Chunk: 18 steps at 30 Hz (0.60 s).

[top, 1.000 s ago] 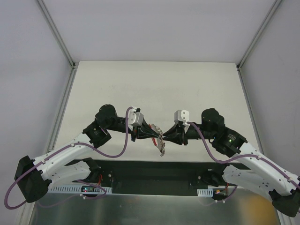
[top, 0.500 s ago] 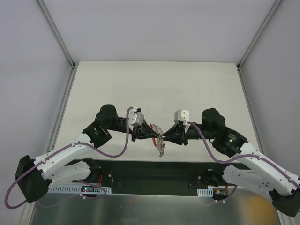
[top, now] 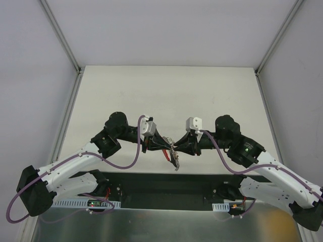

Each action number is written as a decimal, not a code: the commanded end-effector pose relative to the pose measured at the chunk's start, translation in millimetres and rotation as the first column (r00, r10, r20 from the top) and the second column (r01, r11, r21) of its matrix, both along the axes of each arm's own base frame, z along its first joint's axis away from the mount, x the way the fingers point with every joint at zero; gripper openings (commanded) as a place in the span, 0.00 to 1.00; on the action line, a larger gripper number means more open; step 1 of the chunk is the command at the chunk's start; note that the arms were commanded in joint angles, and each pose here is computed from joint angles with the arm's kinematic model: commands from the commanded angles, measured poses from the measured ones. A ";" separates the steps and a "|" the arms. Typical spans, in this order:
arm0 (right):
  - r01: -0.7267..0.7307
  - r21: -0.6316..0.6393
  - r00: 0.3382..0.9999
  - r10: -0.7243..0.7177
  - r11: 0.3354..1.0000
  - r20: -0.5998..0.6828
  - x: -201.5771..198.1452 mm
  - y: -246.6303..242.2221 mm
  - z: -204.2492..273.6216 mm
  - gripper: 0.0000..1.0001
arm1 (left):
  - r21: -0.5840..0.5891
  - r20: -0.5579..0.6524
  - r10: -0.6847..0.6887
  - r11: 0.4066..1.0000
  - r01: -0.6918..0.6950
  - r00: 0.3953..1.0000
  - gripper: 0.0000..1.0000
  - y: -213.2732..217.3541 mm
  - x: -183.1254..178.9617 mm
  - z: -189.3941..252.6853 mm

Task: Remove the keys from the keyring
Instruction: Adjust the key on the keyring.

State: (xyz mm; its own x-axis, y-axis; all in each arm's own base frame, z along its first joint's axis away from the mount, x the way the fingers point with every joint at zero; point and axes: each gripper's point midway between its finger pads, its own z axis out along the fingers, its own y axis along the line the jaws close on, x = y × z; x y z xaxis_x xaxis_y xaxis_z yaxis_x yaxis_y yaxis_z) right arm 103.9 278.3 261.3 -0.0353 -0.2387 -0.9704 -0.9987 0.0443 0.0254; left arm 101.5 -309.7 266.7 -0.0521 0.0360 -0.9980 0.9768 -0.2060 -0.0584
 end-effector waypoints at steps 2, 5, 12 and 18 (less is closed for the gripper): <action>-0.042 0.063 0.998 0.039 0.997 0.042 -5.3 5.7 29.5 0.24 | -0.041 0.038 -0.054 0.998 0.056 0.998 0.00 0.2 -5.4 18.1; -0.043 0.057 0.999 0.041 0.997 0.036 -5.8 6.9 26.9 0.23 | -0.043 0.041 -0.054 0.997 0.056 0.998 0.00 0.3 -5.1 19.3; -0.059 0.042 0.998 0.058 0.997 0.022 -9.5 11.6 21.5 0.22 | -0.050 0.051 -0.057 0.997 0.059 0.997 0.00 -0.4 -5.1 23.3; -0.042 0.028 0.999 0.041 0.999 0.021 -6.4 13.8 16.8 0.15 | -0.051 0.050 -0.060 0.997 0.062 0.997 0.00 0.2 -6.2 23.7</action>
